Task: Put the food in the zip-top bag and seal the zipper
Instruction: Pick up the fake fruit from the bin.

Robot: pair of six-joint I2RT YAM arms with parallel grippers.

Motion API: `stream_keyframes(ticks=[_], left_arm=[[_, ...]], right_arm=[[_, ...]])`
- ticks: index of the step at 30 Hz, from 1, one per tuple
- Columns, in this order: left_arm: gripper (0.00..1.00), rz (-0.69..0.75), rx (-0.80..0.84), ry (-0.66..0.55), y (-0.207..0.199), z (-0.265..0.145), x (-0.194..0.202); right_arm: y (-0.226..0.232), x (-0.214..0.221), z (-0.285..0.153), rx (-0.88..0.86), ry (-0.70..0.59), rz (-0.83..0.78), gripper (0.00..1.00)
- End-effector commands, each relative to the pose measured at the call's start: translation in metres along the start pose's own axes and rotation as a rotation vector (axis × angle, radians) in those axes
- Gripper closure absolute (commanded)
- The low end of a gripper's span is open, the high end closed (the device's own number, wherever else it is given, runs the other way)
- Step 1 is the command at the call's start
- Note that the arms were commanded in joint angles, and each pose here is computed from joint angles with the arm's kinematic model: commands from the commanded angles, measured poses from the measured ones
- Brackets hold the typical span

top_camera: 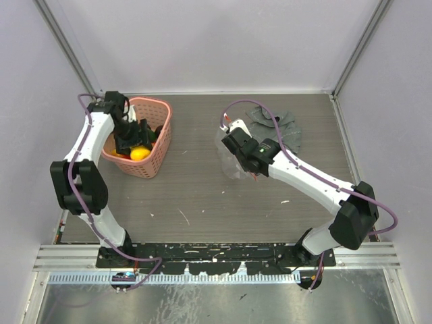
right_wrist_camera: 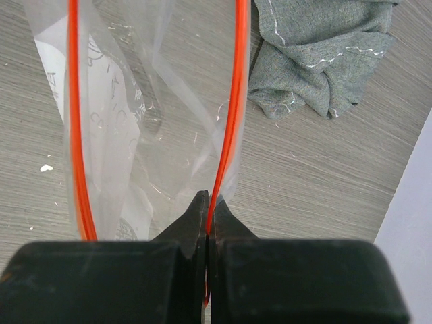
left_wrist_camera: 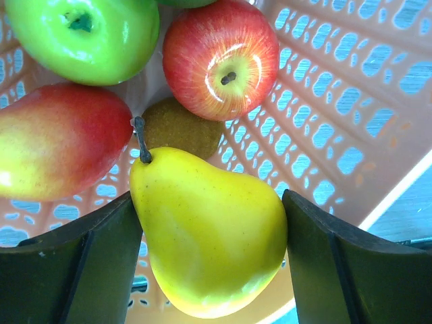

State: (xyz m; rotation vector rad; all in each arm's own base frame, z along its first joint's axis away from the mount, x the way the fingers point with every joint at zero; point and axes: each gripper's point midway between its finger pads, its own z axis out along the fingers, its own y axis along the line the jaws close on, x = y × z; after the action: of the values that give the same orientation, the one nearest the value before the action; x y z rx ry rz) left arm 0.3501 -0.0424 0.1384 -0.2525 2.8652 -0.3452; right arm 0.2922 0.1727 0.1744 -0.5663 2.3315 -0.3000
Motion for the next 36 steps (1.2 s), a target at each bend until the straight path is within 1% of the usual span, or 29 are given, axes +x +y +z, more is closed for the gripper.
stream_keyframes(ticks=[1,4,6,9,12,17,24,26,30,36], left_arm=[[0.57,-0.027,0.003,-0.142,-0.003,-0.020,-0.014],[0.59,-0.058,0.012,-0.222,-0.006,-0.030,-0.021],[0.59,-0.076,0.018,-0.297,-0.008,-0.041,-0.028],[0.61,-0.119,0.042,-0.372,-0.012,-0.048,-0.031],[0.61,-0.157,0.074,-0.465,-0.015,-0.054,-0.038],[0.65,-0.215,0.108,-0.568,-0.016,-0.062,-0.042],[0.66,-0.250,0.221,-0.677,-0.032,-0.083,-0.048],[0.67,-0.248,0.268,-0.737,-0.039,-0.100,-0.049],[0.68,-0.254,0.366,-0.777,-0.052,-0.112,-0.044],[0.70,-0.224,0.506,-0.751,-0.077,-0.126,-0.033]], right_arm=[[-0.008,-0.020,-0.006,0.020,-0.063,0.043,0.97],[-0.007,-0.024,-0.006,0.018,-0.068,0.048,0.97],[-0.006,-0.026,-0.005,0.014,-0.073,0.051,0.97],[-0.002,-0.031,-0.005,-0.002,-0.082,0.061,0.97],[0.002,-0.035,-0.004,-0.017,-0.089,0.070,0.98],[0.004,-0.041,-0.002,-0.017,-0.095,0.089,1.00],[-0.006,-0.059,-0.013,0.036,-0.133,0.097,1.00],[-0.008,-0.063,-0.016,0.057,-0.137,0.088,1.00],[-0.009,-0.067,-0.018,0.078,-0.142,0.090,1.00],[-0.006,-0.073,-0.018,0.085,-0.152,0.137,1.00]])
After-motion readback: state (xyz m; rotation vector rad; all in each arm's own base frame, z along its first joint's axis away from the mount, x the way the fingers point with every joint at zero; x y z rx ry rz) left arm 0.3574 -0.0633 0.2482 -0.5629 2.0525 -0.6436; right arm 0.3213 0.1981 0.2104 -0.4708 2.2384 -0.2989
